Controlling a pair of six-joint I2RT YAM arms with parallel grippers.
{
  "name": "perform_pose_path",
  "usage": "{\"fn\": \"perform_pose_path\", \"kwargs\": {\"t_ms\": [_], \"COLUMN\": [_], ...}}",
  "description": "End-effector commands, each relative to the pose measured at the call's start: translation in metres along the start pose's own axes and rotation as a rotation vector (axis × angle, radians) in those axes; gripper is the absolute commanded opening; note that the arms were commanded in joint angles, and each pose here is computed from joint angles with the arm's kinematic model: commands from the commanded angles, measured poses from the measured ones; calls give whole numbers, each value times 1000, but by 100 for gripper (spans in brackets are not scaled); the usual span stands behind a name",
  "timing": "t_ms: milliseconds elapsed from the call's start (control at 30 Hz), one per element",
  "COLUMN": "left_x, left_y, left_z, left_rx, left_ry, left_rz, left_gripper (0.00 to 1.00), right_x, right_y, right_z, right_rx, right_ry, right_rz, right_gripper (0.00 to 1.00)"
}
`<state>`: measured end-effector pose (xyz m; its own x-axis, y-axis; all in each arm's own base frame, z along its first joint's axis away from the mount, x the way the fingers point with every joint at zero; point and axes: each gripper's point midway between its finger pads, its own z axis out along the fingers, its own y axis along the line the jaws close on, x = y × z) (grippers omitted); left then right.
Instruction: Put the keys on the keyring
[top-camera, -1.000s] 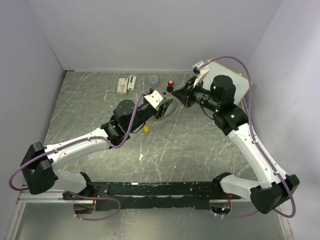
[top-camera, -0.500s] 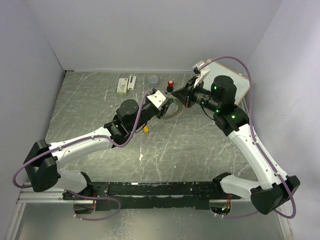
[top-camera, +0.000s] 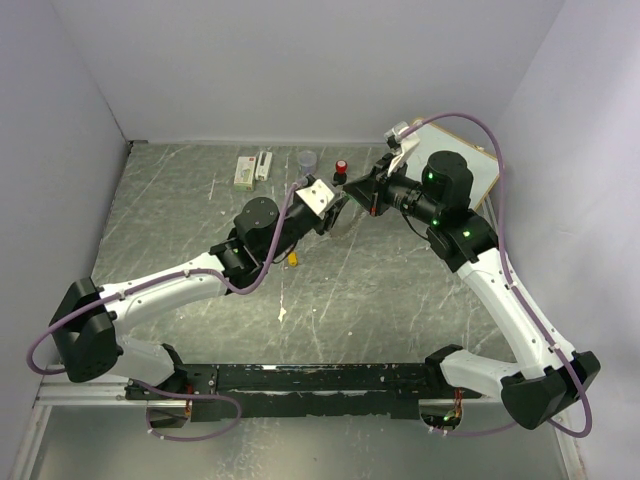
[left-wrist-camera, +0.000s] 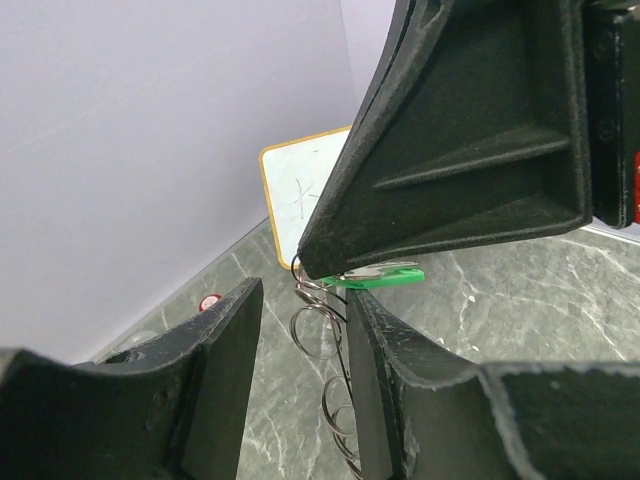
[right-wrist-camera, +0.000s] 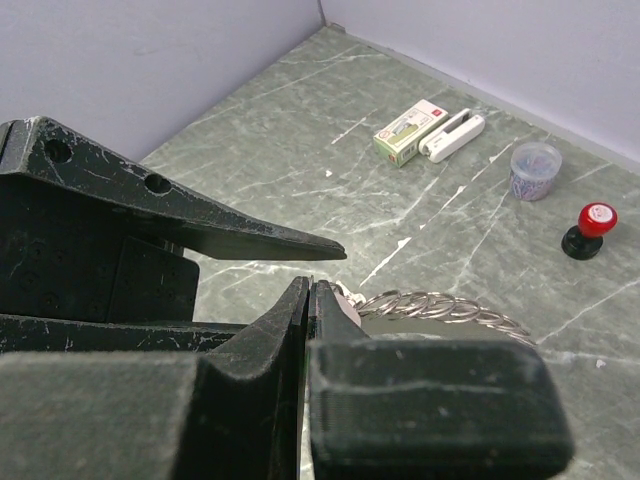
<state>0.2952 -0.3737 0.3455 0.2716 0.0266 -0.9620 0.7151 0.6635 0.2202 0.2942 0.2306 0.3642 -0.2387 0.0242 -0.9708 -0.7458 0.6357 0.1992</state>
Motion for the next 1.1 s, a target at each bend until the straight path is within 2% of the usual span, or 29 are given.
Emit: {"fn": "perform_pose_path", "kwargs": {"t_ms": [0,67,167,200,633,1067], "left_x": [-29,-28,-27,-28,-30,-52], "left_y": [-1,-1,-1,-1,-1,11], "left_z": [7,8,8,8,-16,-40], "left_rx": [4,4,3,2,32,-33], "left_ry": [-83,-76,-70,-70,-84,-239], "left_rz": [0,2,1,1,55,46], "left_gripper": [49,40,11,7,7,7], "right_x": [-12,-13,-13,-12,-10,14], "right_y": [7,8,7,7,-6,-10], "right_z": [-8,-9,-8,-8,-9,-1], "right_rx": [-18,-18,-17,-15,53,50], "right_ry": [-39,-42,-40,-37,-10,44], "right_rz": [-21,-24,-23,-22,-38,4], "right_gripper": [0,0,0,0,0,0]}}
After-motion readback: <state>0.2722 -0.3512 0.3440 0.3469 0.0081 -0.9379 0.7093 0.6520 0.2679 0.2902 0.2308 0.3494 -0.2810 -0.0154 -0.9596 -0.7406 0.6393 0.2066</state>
